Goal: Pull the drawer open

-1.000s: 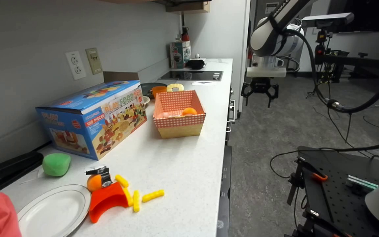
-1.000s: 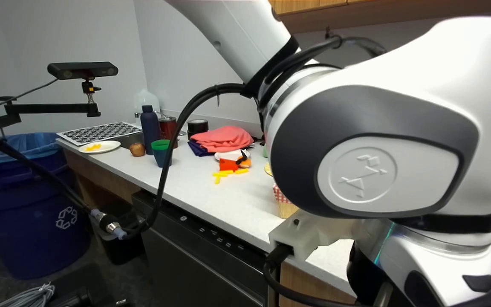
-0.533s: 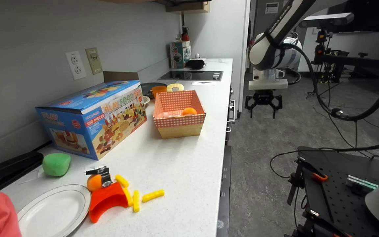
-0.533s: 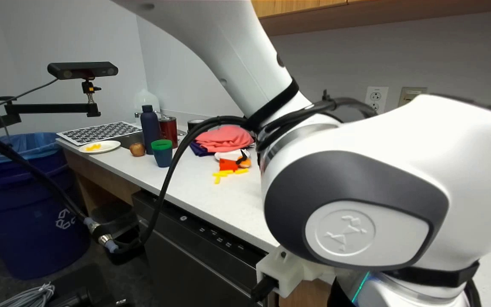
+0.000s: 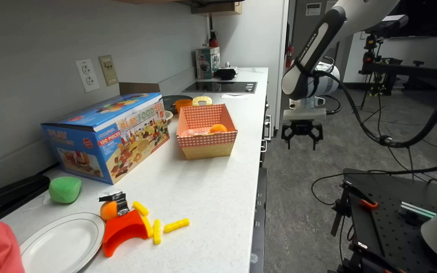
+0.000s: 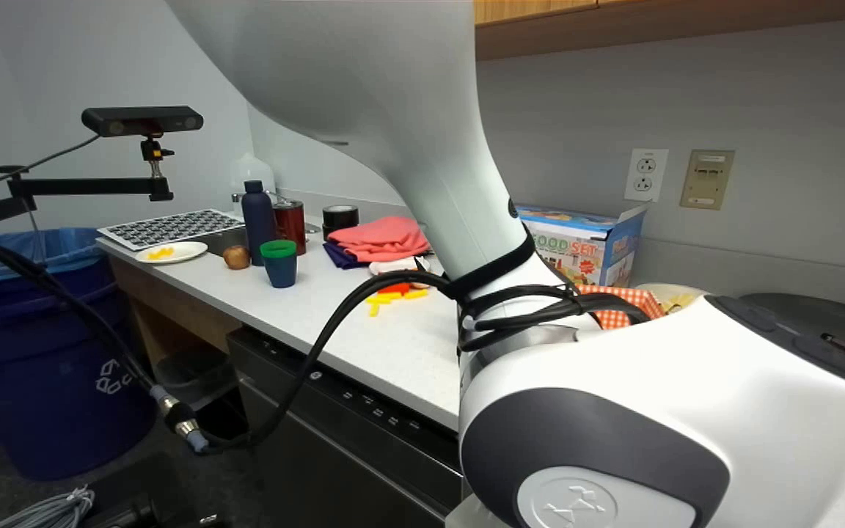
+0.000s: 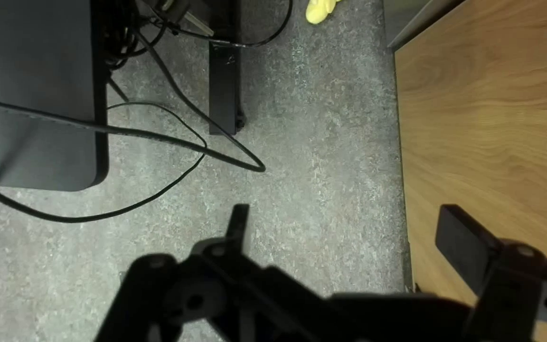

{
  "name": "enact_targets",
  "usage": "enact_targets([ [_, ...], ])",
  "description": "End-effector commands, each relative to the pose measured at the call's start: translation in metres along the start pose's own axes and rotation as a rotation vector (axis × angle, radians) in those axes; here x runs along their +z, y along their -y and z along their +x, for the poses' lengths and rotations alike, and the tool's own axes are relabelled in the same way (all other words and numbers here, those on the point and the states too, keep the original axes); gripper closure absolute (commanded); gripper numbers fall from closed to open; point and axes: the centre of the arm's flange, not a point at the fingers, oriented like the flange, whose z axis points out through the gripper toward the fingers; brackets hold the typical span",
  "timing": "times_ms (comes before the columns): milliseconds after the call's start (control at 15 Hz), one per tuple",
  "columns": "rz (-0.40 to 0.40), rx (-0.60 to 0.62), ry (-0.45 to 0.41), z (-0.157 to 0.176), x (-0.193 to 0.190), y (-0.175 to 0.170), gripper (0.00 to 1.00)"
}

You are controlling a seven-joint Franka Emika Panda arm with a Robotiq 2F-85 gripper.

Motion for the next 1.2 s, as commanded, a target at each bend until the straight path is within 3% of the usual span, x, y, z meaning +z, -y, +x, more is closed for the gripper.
enact_targets([
  [0, 0.072, 0.013, 0.04, 0.008, 0.002, 0.02, 0.0],
  [333, 0.142, 0.031, 0.044, 0.011, 0.0, 0.033, 0.0],
  [467, 0.124, 0.028, -0.004, 0.013, -0.004, 0.031, 0.0],
  [533, 0.118, 0.036, 0.03, 0.006, -0.005, 0.027, 0.0],
  [1133, 0.151, 0.073, 0.022, 0.018, 0.0, 0.03, 0.0],
])
